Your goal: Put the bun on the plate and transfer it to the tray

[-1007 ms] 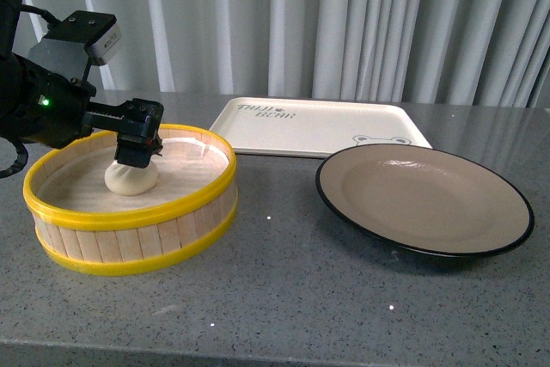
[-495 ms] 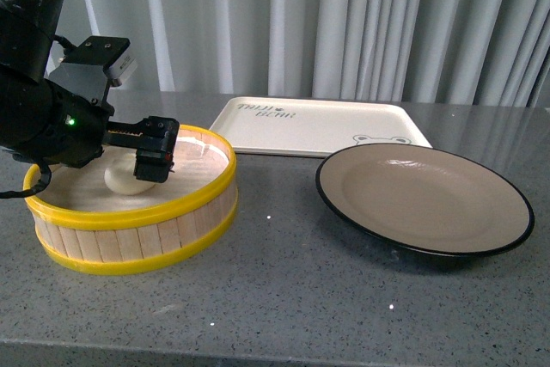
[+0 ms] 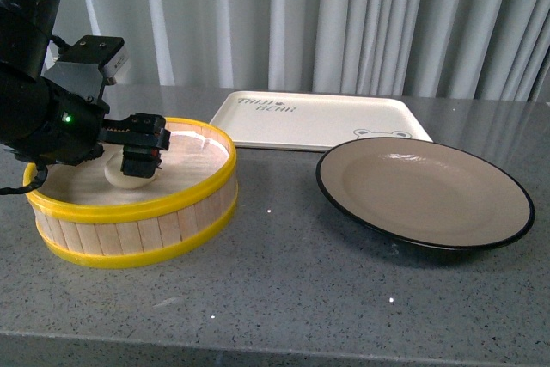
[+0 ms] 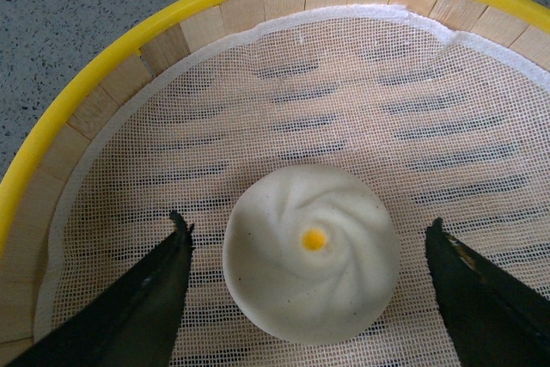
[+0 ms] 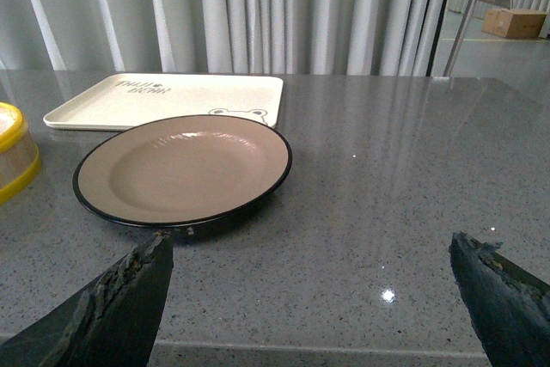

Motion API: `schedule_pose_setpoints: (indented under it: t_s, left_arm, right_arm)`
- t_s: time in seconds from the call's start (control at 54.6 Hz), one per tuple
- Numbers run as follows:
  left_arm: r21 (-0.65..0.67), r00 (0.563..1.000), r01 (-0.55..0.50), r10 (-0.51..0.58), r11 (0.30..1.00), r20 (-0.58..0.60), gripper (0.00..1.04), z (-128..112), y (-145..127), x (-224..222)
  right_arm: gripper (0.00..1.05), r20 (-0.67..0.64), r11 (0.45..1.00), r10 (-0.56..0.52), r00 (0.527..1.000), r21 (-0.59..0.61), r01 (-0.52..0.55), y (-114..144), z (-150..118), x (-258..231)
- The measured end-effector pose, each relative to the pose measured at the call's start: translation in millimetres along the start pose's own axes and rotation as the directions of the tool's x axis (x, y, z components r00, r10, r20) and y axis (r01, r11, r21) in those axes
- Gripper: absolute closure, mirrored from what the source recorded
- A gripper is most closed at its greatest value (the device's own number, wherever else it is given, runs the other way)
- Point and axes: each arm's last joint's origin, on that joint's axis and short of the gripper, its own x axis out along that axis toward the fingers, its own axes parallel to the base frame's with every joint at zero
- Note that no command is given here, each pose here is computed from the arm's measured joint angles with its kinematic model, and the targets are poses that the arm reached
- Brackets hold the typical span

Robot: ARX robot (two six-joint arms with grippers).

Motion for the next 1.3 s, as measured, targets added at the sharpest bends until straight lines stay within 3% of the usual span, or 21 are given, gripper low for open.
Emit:
schedule_pose_setpoints:
  t_s: [0.128,0.22,0.476,0.824,1.026,1.136,1.301]
  left_arm:
    - [0.001,1.000,-0.006,0.006,1.000,-0.002,0.48,-0.3,-0.6,0.3]
    - [0.003,1.000,-0.003,0.003,1.000,-0.006,0.69,-1.0,-1.5,1.0]
    - [-0.014,1.000,0.013,-0.013,1.000,-0.011,1.01,-1.5,-3.8,1.0]
    - [-0.085,0.997,0.076,-0.076,0.993,0.005,1.01,14.7,-13.3,-10.5]
    - [-0.094,0.982,0.127,-0.112,0.987,0.151,1.01,59.5,-18.9,-42.7]
    - [-0.054,0.964,0.151,-0.135,0.987,0.228,1.01,80.9,-31.6,-65.1]
    - [0.044,0.943,0.213,-0.218,0.976,0.254,1.01,85.2,-69.9,-80.6]
  right_arm:
    - [0.08,0.000,1.000,0.000,1.000,0.000,0.000,0.0,0.0,0.0]
    - [0.08,0.000,1.000,0.000,1.000,0.000,0.000,0.0,0.0,0.0]
    - [0.08,0.000,1.000,0.000,1.000,0.000,0.000,0.0,0.0,0.0]
    - [0.08,0.000,1.000,0.000,1.000,0.000,0.000,0.0,0.0,0.0]
    - [0.08,0.000,1.000,0.000,1.000,0.000,0.000,0.0,0.0,0.0]
    - [0.08,0.000,1.000,0.000,1.000,0.000,0.000,0.0,0.0,0.0]
    - [0.08,0.000,1.000,0.000,1.000,0.000,0.000,0.0,0.0,0.0]
